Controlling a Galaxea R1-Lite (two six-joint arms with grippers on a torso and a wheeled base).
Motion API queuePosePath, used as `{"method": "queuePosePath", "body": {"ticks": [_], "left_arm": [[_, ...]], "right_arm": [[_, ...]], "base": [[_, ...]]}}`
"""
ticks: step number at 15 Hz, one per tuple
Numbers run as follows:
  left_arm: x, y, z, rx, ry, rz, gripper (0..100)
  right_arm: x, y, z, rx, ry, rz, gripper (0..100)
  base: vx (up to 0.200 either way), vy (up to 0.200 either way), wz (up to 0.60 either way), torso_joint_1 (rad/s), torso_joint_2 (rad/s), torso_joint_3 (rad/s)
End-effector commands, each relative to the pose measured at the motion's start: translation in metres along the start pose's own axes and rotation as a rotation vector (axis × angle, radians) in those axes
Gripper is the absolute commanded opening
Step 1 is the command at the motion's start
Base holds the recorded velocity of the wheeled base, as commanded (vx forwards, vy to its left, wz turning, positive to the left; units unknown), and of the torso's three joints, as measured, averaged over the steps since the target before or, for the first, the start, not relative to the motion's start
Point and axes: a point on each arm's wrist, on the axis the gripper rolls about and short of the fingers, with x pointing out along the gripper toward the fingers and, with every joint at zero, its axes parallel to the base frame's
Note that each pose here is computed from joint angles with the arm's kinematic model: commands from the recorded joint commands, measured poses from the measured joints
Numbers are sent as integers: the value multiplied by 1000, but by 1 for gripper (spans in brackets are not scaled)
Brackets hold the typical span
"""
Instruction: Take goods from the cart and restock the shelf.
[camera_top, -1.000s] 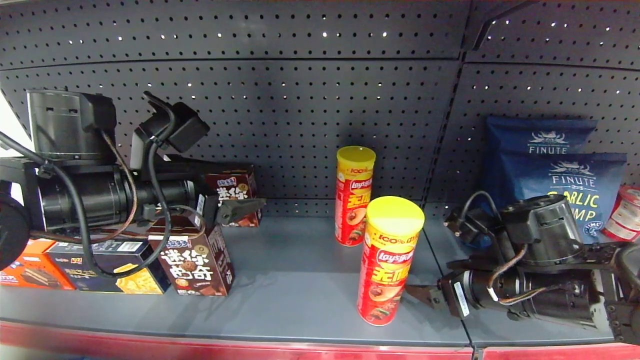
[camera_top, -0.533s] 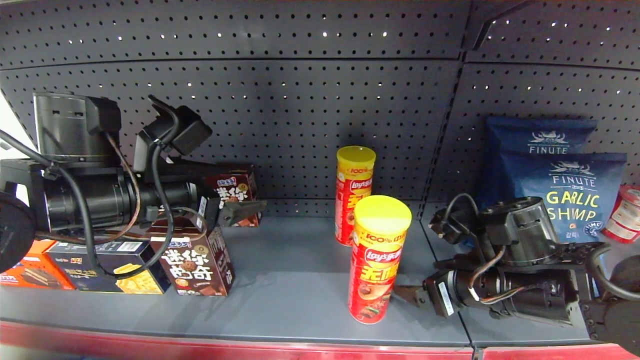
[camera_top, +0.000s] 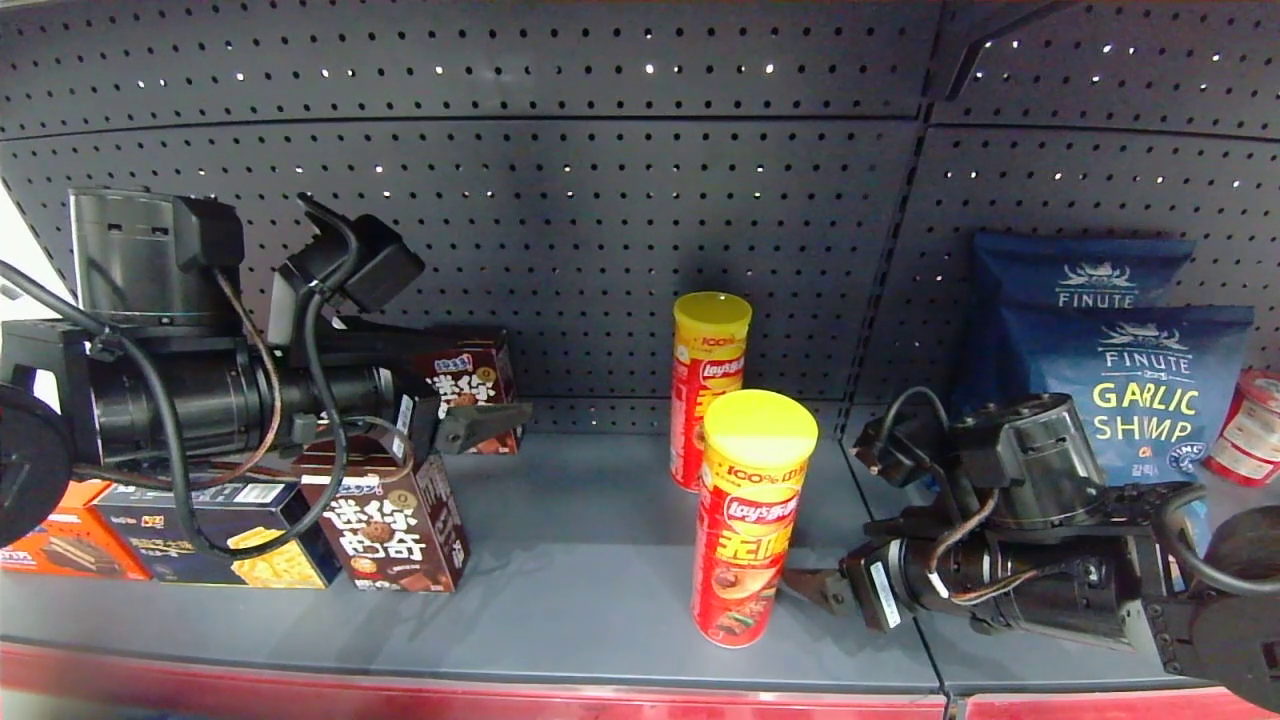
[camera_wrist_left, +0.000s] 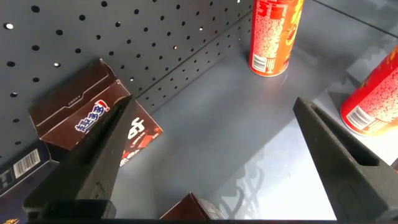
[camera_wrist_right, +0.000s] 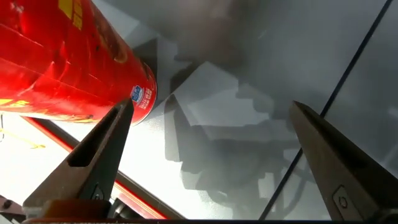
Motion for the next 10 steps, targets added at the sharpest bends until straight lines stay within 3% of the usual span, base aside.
{"method": "queuePosePath", "body": {"ticks": [1,10], "left_arm": [[0,-1,-1,-1,3,-2,100],[0,-1,-2,-3,7,-2,100]], "right_arm": [[-1,-1,0,1,-2,-2,100],[6,5,8,-6,-18,13,100]], "base": [[0,0,0,0,0,0],[0,0,0,0,0,0]]}}
